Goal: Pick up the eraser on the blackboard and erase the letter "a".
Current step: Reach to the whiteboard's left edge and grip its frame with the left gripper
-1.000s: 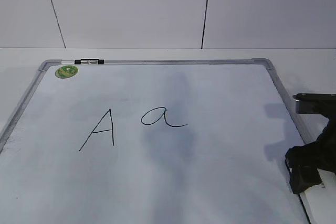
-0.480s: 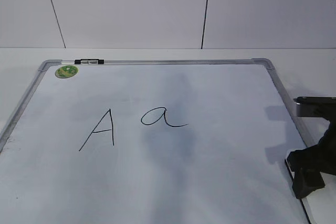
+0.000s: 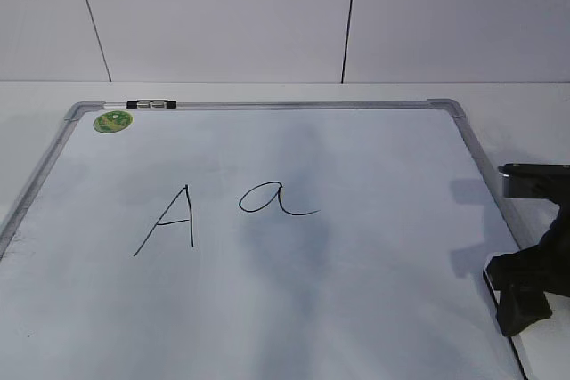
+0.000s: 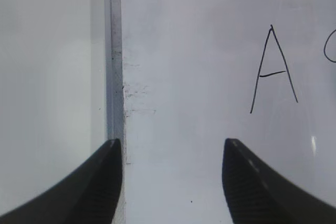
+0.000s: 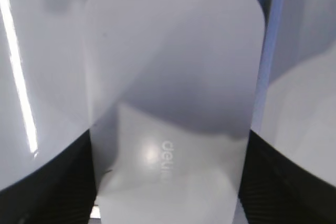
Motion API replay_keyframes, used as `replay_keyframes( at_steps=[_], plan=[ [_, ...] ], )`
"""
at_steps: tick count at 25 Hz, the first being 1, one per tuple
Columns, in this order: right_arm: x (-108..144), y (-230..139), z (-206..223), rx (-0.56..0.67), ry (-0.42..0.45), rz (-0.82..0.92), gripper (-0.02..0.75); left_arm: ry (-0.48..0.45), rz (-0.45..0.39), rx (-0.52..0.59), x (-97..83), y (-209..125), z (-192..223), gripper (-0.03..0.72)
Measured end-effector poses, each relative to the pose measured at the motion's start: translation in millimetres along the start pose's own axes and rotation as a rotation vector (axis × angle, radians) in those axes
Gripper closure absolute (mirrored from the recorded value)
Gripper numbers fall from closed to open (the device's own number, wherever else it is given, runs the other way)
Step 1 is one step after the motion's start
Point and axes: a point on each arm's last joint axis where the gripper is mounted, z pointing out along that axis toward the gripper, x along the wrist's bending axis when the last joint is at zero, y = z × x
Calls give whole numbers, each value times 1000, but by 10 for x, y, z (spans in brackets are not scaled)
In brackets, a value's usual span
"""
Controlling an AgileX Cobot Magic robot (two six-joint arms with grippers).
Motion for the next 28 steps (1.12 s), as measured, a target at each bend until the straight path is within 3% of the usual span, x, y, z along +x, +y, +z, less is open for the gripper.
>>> replay_keyframes(
  at_steps=[28],
  plan=[
    [7, 11, -12, 3, 4, 5, 162, 0, 0, 1, 0, -1, 0, 233]
  ],
)
